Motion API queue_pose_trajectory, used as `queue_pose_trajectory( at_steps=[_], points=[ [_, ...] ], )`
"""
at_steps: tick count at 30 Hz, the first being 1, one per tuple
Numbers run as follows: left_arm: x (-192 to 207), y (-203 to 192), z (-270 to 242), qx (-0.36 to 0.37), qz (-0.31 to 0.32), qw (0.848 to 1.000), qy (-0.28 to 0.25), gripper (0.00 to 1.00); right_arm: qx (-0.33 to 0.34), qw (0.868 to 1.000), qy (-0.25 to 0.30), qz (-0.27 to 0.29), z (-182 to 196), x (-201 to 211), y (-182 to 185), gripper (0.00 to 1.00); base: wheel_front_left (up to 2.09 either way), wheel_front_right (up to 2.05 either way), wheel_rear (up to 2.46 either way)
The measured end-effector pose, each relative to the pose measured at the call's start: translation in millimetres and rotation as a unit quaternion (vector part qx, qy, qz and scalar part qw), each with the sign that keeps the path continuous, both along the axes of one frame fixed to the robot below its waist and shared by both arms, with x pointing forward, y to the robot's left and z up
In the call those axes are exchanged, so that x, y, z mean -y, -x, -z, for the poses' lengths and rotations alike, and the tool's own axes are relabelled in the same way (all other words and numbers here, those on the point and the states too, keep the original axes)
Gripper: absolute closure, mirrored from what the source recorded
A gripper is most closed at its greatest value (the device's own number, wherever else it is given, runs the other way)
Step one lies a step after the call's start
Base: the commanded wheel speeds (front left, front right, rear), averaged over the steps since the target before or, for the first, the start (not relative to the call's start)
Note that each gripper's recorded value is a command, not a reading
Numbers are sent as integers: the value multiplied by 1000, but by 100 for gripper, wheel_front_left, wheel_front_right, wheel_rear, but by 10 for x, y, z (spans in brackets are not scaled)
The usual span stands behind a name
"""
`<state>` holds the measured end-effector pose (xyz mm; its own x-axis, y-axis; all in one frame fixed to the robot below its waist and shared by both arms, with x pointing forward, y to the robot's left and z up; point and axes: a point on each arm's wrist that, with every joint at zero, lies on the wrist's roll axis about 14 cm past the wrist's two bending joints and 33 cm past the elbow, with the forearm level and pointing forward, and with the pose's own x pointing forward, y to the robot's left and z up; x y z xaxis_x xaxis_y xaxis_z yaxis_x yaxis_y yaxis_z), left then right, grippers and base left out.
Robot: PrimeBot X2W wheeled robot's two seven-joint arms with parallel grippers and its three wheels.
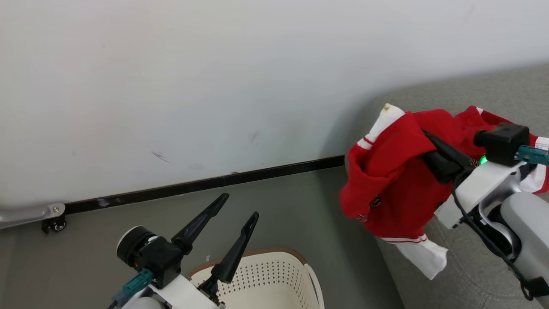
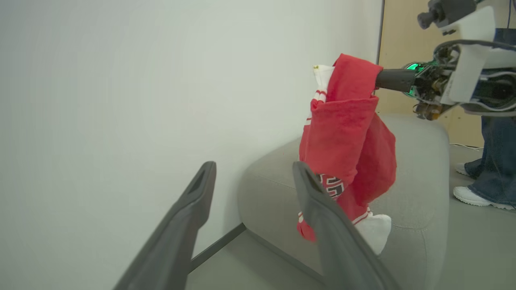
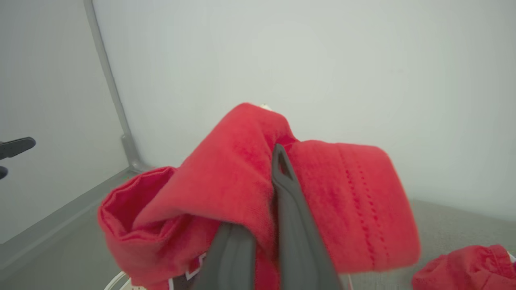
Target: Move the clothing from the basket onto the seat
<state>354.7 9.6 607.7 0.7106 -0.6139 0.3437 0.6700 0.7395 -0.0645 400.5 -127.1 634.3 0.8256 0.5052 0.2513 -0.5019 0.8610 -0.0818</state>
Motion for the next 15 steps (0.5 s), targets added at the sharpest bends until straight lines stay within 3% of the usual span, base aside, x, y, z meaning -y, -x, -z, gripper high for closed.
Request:
queue_pose_trajectory(
  at_steps=[15],
  points=[
    [456,255,51,-17,70,997,13,0,3,991,-38,126,61,890,221,100,0,0,0]
  ],
)
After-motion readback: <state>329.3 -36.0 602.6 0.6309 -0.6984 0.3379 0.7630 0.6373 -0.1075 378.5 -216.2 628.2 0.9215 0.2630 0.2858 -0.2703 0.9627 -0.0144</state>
